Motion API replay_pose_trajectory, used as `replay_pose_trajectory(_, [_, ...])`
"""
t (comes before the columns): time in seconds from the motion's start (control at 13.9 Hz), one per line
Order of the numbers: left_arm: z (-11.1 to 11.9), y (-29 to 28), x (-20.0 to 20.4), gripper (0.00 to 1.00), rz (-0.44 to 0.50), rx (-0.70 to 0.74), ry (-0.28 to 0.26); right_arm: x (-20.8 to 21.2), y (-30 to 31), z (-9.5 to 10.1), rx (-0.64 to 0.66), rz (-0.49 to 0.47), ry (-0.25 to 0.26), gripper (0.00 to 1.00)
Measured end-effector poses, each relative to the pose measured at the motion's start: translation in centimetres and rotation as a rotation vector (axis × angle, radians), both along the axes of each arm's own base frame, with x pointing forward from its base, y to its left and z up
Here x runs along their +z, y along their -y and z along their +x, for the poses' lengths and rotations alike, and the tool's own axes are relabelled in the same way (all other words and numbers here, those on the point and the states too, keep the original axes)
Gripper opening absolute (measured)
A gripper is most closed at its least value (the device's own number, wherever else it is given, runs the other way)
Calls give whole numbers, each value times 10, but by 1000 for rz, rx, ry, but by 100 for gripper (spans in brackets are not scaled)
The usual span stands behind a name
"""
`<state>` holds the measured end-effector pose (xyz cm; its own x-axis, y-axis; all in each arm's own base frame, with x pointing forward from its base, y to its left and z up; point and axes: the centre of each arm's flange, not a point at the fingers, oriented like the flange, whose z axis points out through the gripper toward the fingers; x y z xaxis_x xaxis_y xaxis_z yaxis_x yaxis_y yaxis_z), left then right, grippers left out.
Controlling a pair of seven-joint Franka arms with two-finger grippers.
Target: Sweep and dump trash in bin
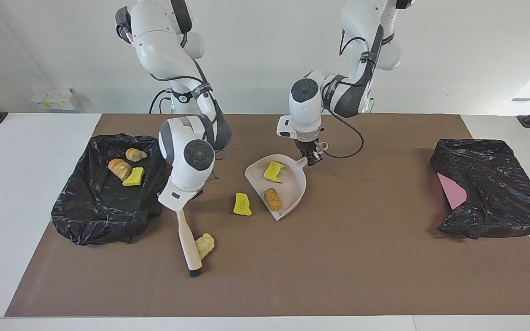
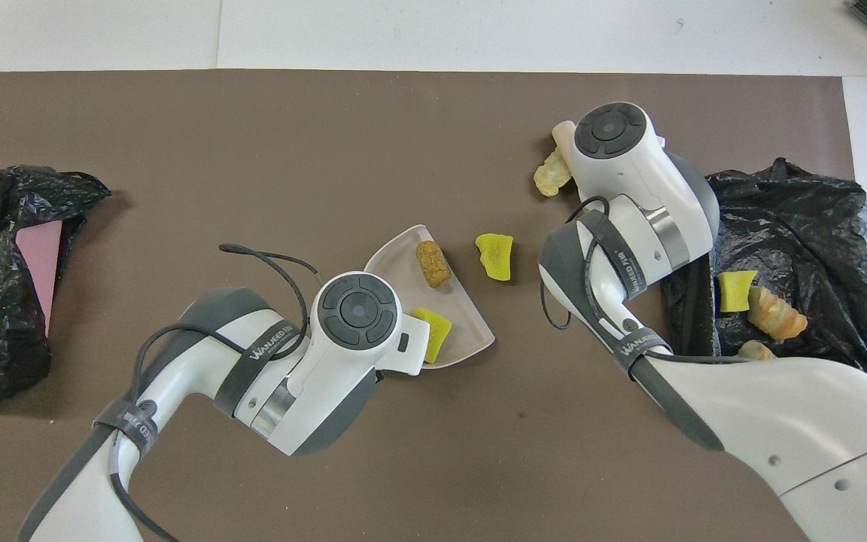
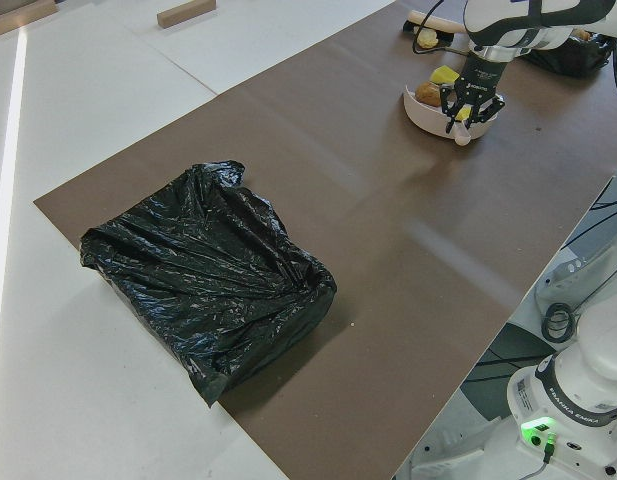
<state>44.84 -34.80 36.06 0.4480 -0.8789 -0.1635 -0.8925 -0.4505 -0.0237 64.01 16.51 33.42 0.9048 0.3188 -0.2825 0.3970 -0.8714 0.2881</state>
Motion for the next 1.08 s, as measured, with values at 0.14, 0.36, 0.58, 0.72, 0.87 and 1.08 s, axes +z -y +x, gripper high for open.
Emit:
replay_pose_trajectory(0.14, [0,0,-1,31,-1,0,1,-3,-29,-20,8,46,-44,26])
replay_pose_trajectory(0.36, [-2,-2,-9,31,-3,-14,15,-9,-68,-73,37,88,-126,26])
replay_pose_trajectory(0.58, [-2,-1,-13,31,-19,-27,38,-6,-111,-124,66,140,-187,26])
replay_pose_trajectory(0.72, [-1,0,-14,31,-36,-43,56,-1,-137,-147,60,160,-208,26])
replay_pose_trajectory(0.87, [1,-1,-14,31,-43,-81,59,4,-152,-158,39,147,-196,26])
replay_pose_trajectory(1.08, [10,-7,-15,31,-57,-137,67,19,-154,-160,16,147,-174,26])
